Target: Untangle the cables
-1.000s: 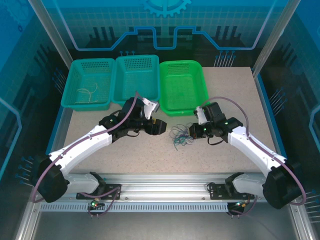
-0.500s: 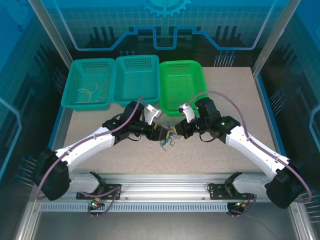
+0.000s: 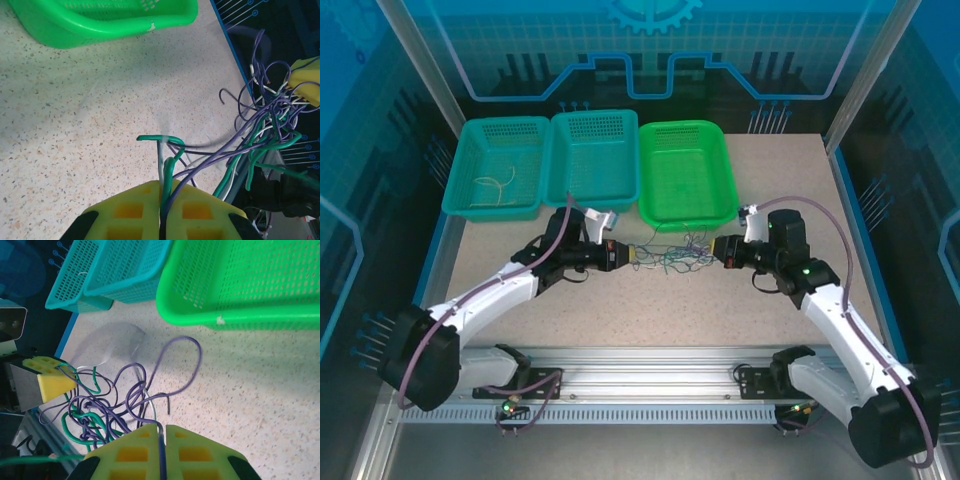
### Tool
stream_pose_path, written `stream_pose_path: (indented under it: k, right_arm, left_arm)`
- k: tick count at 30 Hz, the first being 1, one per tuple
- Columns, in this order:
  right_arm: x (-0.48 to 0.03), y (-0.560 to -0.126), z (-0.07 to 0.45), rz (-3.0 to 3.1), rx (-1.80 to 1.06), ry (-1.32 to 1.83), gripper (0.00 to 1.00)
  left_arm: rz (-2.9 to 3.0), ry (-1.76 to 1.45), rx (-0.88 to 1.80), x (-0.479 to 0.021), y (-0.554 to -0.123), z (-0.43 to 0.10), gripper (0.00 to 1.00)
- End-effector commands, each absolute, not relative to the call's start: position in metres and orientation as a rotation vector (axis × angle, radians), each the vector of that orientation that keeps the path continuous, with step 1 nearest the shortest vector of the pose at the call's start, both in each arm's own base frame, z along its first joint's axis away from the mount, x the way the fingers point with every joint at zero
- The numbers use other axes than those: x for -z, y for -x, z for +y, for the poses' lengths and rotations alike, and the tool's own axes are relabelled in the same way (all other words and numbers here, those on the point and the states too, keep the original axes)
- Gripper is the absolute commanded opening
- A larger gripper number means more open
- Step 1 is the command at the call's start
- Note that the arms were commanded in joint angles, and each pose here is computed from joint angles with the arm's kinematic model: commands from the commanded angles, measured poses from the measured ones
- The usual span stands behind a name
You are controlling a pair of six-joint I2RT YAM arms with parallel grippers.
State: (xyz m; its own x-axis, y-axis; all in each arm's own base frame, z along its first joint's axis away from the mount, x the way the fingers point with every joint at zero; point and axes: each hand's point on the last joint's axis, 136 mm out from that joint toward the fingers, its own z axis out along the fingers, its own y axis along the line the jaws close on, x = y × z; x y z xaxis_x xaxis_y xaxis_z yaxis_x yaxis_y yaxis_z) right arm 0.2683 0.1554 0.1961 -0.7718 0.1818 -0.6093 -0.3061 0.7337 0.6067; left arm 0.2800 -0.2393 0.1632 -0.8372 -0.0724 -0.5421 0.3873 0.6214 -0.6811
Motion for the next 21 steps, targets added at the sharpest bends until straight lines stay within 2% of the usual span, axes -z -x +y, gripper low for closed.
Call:
stream_pose_path:
  k: [1,5,6,7,9,10,11,17,21]
  right_arm:
    - [-0.181,-0.272,0.156,2.34,-0.884,0.067,0.02]
    - [-0.156,-0.272,0.161,2.475,-0.766,0.048,0.0]
    - [-0.148,-0.275,0.15,2.507,-0.689,-0.021,0.0]
    - [-0.141,-0.277,0.139,2.535,-0.609,-0.095,0.0]
    - [-0.129,-0.277,0.128,2.579,-0.533,-0.168,0.0]
    - [-0.126,-0.276,0.131,2.595,-0.545,-0.165,0.0]
    - [-0.122,-0.275,0.136,2.616,-0.577,-0.172,0.0]
    - [-0.096,-0.265,0.135,2.746,-0.557,-0.47,0.01]
    - [-0.093,-0.266,0.135,2.748,-0.534,-0.351,0.0]
  left_arm:
    - [2.414,-0.081,1.043,-0.132,-0.287,-0.214,0.0]
    - [2.451,-0.071,1.007,-0.119,-0.289,-0.216,0.0]
    - [2.451,-0.07,0.992,-0.118,-0.289,-0.215,0.05]
    - [2.445,-0.079,0.985,-0.118,-0.289,-0.215,0.12]
    - [2.426,-0.114,0.974,-0.122,-0.287,-0.215,0.39]
    - [2.42,-0.131,0.962,-0.124,-0.287,-0.214,0.47]
    - [2.408,-0.153,0.951,-0.127,-0.286,-0.214,0.5]
    - [2.355,-0.245,0.963,-0.145,-0.273,-0.229,0.52]
    - [2.391,-0.288,0.933,-0.135,-0.264,-0.242,0.54]
